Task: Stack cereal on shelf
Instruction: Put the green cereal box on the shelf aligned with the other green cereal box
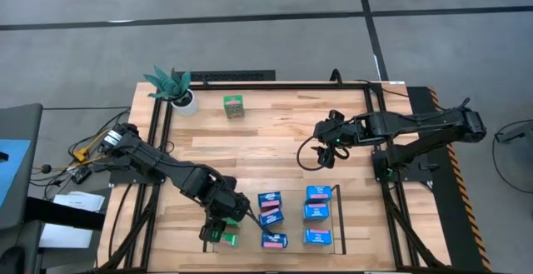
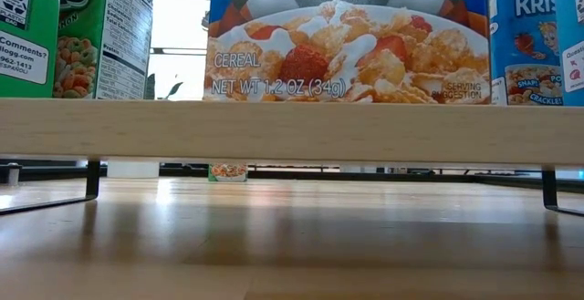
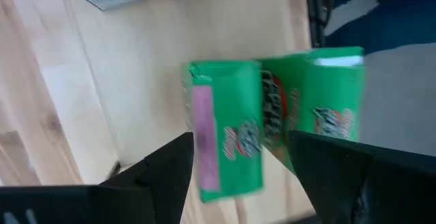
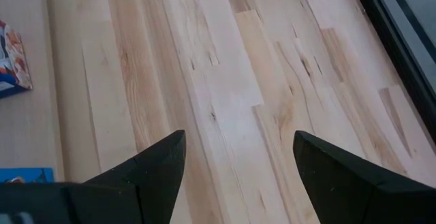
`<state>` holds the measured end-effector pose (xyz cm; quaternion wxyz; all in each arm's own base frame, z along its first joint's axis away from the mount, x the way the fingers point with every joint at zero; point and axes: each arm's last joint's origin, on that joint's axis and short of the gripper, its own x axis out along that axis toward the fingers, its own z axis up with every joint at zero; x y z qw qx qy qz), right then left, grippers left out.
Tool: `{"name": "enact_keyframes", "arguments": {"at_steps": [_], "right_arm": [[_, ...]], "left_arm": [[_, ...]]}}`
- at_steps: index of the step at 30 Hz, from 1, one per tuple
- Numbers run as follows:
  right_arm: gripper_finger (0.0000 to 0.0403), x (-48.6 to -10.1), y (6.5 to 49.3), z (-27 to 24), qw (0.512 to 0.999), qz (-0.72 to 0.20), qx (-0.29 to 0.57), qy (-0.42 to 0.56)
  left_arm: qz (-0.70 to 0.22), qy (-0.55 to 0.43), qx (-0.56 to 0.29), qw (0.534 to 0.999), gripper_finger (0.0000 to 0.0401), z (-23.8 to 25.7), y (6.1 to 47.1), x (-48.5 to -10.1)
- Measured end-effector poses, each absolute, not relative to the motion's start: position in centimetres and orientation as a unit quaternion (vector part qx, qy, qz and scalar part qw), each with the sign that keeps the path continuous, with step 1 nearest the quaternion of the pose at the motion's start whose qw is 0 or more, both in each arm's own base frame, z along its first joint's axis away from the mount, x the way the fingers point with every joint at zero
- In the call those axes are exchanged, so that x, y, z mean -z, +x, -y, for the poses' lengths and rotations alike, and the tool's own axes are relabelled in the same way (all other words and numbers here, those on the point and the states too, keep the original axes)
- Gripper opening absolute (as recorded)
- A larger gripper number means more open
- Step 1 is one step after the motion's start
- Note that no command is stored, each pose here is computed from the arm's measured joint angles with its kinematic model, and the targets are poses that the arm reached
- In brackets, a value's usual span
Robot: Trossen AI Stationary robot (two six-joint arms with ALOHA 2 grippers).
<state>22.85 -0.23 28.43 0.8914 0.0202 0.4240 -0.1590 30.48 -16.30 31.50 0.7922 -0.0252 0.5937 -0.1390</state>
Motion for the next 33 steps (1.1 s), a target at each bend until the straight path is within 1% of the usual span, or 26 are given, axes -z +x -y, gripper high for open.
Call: {"name": "enact_keyframes", "arguments": {"at_steps": [5,9,13,15,17,19,21,26,29,33], "right_arm": [[0.0297,-28.4,22.8,0.2,0.891,-0.425,0.157,0.015],[0.0297,-28.4,22.8,0.2,0.892,-0.426,0.154,0.009],[0.0297,-28.4,22.8,0.2,0.892,-0.426,0.153,0.008],[0.0297,-28.4,22.8,0.2,0.891,-0.426,0.153,0.008],[0.0297,-28.4,22.8,0.2,0.891,-0.426,0.153,0.008],[0.0297,-28.4,22.8,0.2,0.891,-0.427,0.154,0.008],[0.0297,-28.4,22.8,0.2,0.890,-0.428,0.154,0.008],[0.0297,-28.4,22.8,0.2,0.890,-0.428,0.154,0.009],[0.0297,-28.4,22.8,0.3,0.890,-0.428,0.155,0.010],[0.0297,-28.4,22.8,0.5,0.890,-0.427,0.160,0.012]], "left_arm": [[-0.603,-0.056,0.154,0.780,0.0226,15.5,30.3,-33.8],[-0.602,-0.029,0.146,0.784,0.0226,13.9,29.8,-36.8],[-0.584,0.048,0.081,0.806,0.0226,10.8,28.9,-40.4],[-0.547,0.082,0.046,0.832,0.0226,8.9,28.9,-42.3],[-0.517,0.099,0.018,0.850,0.0226,6.9,28.7,-43.8],[-0.505,0.101,-0.004,0.857,0.0226,4.4,28.3,-44.9],[-0.507,0.103,-0.027,0.855,0.0226,2.0,27.9,-45.1],[-0.520,0.130,-0.048,0.843,0.0226,-3.5,27.4,-45.3],[-0.522,0.127,-0.036,0.843,0.0226,-6.6,27.5,-44.9],[-0.537,0.100,-0.025,0.837,0.0226,-10.8,27.6,-43.0]]}}
